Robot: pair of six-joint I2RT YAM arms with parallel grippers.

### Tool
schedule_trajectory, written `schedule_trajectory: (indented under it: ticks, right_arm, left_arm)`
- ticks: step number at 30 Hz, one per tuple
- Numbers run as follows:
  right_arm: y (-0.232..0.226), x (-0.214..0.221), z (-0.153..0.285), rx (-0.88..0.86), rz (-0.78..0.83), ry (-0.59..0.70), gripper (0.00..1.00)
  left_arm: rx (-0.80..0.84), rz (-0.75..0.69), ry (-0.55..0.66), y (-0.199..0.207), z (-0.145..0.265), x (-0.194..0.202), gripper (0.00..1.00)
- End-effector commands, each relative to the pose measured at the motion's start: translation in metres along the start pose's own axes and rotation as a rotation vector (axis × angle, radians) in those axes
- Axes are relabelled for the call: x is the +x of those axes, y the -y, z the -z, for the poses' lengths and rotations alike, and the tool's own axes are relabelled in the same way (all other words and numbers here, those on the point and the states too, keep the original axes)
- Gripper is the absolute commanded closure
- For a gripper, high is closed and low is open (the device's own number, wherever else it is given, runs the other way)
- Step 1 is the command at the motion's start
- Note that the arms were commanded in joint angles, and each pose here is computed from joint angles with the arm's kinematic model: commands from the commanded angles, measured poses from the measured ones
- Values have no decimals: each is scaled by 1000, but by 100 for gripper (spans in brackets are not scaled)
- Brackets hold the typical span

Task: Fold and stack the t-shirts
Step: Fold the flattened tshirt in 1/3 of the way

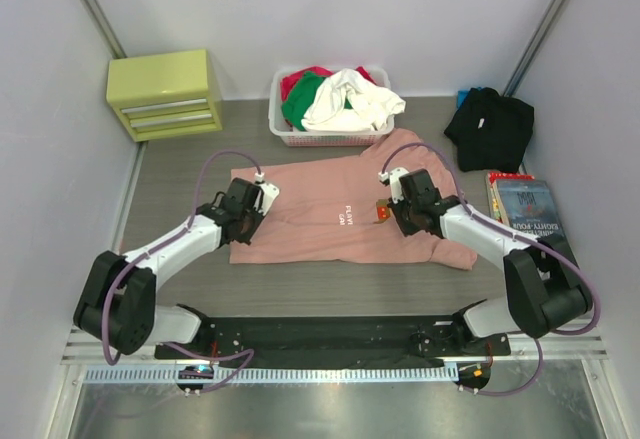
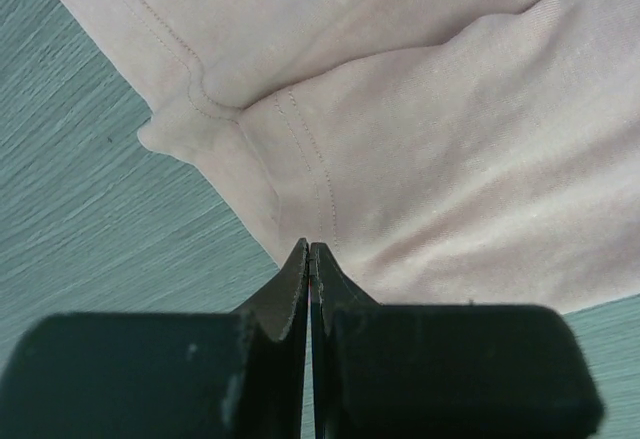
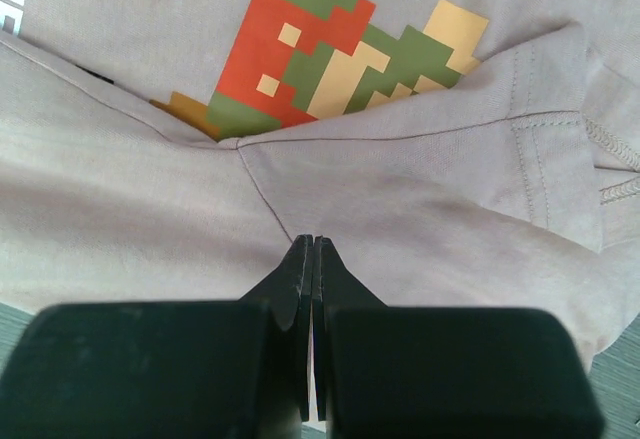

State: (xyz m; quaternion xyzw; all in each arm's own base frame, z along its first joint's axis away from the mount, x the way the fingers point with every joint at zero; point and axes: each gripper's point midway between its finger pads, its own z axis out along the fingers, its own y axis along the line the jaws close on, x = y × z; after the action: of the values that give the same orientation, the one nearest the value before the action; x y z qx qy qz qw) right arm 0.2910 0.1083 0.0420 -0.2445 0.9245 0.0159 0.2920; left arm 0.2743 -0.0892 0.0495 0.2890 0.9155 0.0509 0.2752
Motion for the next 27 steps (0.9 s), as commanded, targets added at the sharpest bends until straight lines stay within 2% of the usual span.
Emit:
schedule_trajectory:
  ticks: [1,5,8,12,15,18,25,27]
  right_arm:
    - [16,-17,1,93,-8,64,99]
    - [30,-33,-12,168,-8,100,99]
    - [33,-43,-17,177,-1,115,99]
    - [30,-45,-34,161,10,81,99]
    - [20,-35,-45,112,-7,36,99]
    - [13,-15,-57,85,-15,-30,99]
    - [-4,10,-58,6,-38,-111,99]
    - [-5,5,-51,10,-24,-82,99]
  left_arm:
    - [-108,7,83,-21,-7,-27,100]
    - [-218,34,166,-43,-9,-59,100]
    - [-143,17,196,-30,-15,-68,100]
    - [-44,21,130,-9,-37,-57,100]
    - [32,5,43,8,-53,-37,100]
    - [39,-4,16,12,-58,-25,100]
    - [82,-50,56,20,-47,-12,100]
    - [78,-73,76,19,-43,-11,100]
